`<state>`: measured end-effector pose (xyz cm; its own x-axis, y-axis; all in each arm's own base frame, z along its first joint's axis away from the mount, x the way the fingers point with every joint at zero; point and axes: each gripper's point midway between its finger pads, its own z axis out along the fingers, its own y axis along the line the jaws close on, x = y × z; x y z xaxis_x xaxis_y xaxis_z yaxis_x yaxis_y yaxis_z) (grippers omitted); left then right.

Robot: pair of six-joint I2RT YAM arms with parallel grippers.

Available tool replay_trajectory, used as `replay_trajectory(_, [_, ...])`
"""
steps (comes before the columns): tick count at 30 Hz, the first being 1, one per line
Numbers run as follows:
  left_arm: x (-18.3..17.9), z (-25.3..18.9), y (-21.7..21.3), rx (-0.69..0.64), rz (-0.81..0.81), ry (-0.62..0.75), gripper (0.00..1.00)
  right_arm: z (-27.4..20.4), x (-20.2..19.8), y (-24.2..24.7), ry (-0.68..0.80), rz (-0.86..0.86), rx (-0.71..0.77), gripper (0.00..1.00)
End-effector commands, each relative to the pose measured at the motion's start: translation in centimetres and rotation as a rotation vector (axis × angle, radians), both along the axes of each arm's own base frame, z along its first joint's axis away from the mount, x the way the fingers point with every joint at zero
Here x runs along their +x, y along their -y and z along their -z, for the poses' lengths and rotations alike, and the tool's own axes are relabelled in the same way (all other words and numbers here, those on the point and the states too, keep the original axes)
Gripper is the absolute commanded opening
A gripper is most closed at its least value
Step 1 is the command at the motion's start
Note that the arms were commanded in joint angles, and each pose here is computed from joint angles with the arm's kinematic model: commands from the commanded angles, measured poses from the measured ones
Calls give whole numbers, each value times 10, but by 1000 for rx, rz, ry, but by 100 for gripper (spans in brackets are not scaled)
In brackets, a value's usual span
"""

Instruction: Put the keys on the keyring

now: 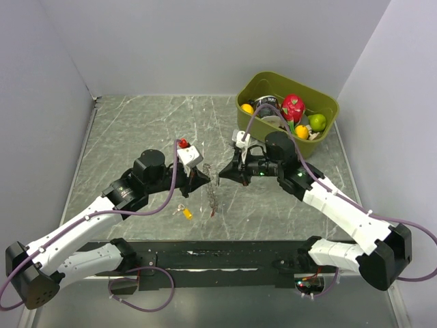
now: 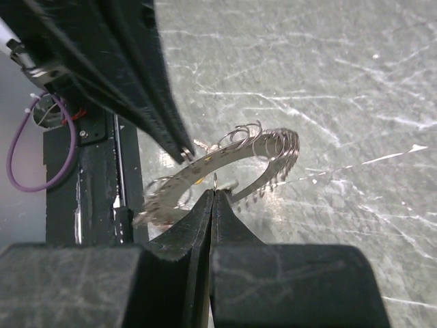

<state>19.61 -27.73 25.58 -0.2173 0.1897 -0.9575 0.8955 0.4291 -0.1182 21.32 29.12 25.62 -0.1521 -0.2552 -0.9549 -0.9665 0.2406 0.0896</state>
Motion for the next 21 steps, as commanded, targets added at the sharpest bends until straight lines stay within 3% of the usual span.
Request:
replay_trajectory(1, [4,-24,2,-59,-12,70,1,-26,-8,4,71,-28,36,0])
replay_trajectory(21, [4,-20,5,-47,3,53,1,-22,-7,-25,75,-57,-38,0])
